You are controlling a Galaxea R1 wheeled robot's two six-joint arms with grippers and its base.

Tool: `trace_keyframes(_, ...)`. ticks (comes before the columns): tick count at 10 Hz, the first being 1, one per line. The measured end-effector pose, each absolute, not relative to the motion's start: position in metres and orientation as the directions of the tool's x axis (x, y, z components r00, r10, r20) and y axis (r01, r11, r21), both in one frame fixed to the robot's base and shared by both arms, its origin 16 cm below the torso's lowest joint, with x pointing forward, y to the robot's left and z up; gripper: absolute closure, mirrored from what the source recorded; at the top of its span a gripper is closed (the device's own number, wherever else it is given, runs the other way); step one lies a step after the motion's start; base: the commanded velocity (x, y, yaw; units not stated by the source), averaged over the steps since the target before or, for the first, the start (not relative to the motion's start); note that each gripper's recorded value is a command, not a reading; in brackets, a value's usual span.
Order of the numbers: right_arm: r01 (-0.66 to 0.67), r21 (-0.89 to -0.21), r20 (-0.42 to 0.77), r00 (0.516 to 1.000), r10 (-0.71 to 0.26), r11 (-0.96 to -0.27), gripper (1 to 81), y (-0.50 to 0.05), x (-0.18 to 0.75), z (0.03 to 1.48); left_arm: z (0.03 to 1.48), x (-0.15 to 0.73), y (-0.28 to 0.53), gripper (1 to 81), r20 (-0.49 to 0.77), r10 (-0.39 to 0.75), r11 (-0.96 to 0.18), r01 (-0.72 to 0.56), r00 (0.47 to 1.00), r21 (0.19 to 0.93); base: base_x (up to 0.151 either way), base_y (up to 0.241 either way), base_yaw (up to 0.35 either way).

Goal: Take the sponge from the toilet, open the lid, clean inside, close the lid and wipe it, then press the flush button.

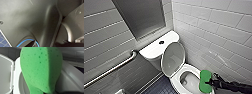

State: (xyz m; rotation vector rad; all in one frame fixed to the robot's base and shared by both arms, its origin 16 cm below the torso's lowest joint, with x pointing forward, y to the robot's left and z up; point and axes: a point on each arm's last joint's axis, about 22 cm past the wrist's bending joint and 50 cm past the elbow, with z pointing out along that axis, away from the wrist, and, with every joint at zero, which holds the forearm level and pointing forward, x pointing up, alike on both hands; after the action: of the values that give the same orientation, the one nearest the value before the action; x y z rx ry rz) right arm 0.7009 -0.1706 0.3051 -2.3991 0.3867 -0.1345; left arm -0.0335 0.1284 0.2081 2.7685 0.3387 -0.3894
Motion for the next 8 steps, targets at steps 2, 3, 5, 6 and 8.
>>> trace_keyframes(2, -0.257, -0.66, -0.028, 0.947, -0.319, -0.705, 81.1, -0.183, 0.678, 0.307, 0.208, -0.034, 0.128, 1.0, -0.303, 0.186, -0.919, 0.275, 0.934, 0.282, 0.0, 0.0, 0.0)
trace_keyframes(3, -0.257, -0.667, -0.048, 0.952, -0.303, -0.699, 81.1, -0.178, 0.666, 0.311, 0.208, -0.034, 0.128, 1.0, -0.303, 0.186, -0.919, 0.274, 0.935, 0.282, 0.0, 0.0, 0.0)
trace_keyframes(5, -0.268, -0.682, -0.103, 0.956, -0.274, -0.68, 81.1, -0.162, 0.635, 0.314, 0.208, -0.033, 0.126, 1.0, -0.303, 0.186, -0.918, 0.275, 0.935, 0.285, 0.0, 0.0, 0.0)
trace_keyframes(6, -0.279, -0.681, -0.13, 0.956, -0.263, -0.677, 81.1, -0.158, 0.616, 0.312, 0.208, -0.033, 0.125, 1.0, -0.303, 0.186, -0.918, 0.275, 0.935, 0.286, 0.0, 0.0, 0.0)
trace_keyframes(8, -0.302, -0.68, -0.184, 0.952, -0.243, -0.668, 81.1, -0.149, 0.58, 0.308, 0.208, -0.033, 0.125, 1.0, -0.301, 0.187, -0.918, 0.275, 0.935, 0.285, 0.0, 0.0, 0.0)
